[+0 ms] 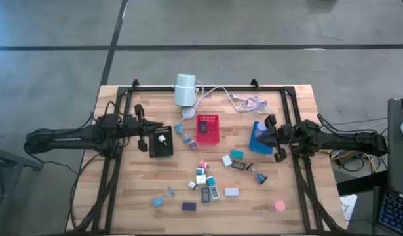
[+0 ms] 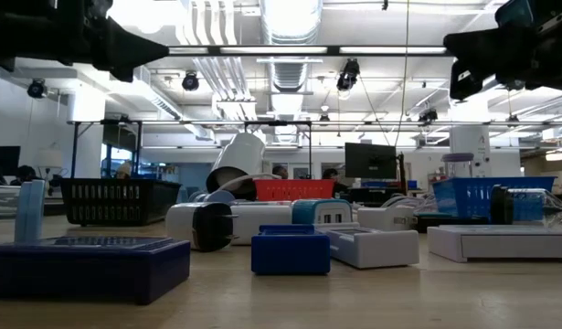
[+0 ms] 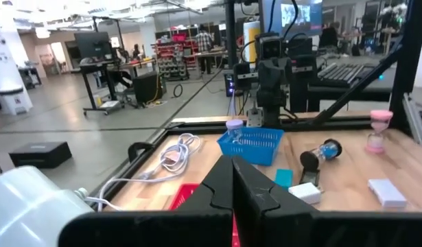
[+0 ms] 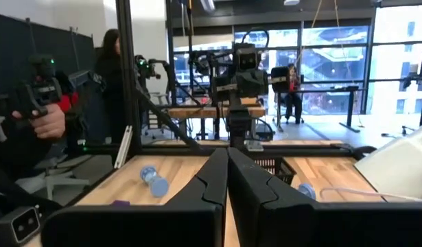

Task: Pick & Place Office items
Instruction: Put the bottom light blue hourglass into the blue basket

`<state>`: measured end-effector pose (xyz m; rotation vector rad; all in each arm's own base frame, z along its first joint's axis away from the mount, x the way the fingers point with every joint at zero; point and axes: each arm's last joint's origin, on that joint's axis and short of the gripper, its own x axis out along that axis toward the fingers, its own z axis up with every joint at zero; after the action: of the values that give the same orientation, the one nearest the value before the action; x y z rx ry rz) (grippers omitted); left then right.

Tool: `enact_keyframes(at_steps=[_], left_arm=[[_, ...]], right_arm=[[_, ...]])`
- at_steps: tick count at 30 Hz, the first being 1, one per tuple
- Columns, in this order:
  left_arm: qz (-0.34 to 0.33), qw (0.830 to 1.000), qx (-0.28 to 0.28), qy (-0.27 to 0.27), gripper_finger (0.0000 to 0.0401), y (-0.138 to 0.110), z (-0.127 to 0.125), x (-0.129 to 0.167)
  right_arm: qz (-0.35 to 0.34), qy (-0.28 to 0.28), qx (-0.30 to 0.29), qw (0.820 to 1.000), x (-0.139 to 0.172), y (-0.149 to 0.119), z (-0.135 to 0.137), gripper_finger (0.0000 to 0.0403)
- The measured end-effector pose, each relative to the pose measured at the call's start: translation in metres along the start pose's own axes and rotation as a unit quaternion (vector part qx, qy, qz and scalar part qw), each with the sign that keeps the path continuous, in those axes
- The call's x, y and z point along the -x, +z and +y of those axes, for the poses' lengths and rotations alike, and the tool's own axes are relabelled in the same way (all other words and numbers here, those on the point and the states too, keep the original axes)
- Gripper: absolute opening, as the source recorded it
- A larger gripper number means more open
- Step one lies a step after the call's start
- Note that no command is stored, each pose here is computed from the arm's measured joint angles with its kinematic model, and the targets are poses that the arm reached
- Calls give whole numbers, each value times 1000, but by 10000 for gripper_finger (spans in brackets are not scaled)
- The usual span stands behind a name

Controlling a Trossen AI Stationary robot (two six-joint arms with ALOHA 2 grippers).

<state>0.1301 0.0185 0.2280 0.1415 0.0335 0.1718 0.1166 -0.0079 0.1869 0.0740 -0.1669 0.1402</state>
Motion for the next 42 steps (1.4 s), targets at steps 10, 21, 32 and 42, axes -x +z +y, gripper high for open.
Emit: enact_keyframes(at_steps=[10, 21, 32, 42], left_arm=[[-18, 1000, 9, 5, 0, 3, 1, 0], [-11, 1000, -18, 5, 0, 2, 1, -2], [-1, 1000, 26, -9, 0, 0, 0, -3], [174, 962, 178, -109, 0, -2, -21, -2]], right_arm=[[2, 4, -13, 1000, 0, -1, 0, 8], [20, -3, 1, 1000, 0, -6, -1, 8], [36, -34, 8, 999, -3, -10, -4, 9], [36, -35, 13, 999, -3, -9, -4, 9]])
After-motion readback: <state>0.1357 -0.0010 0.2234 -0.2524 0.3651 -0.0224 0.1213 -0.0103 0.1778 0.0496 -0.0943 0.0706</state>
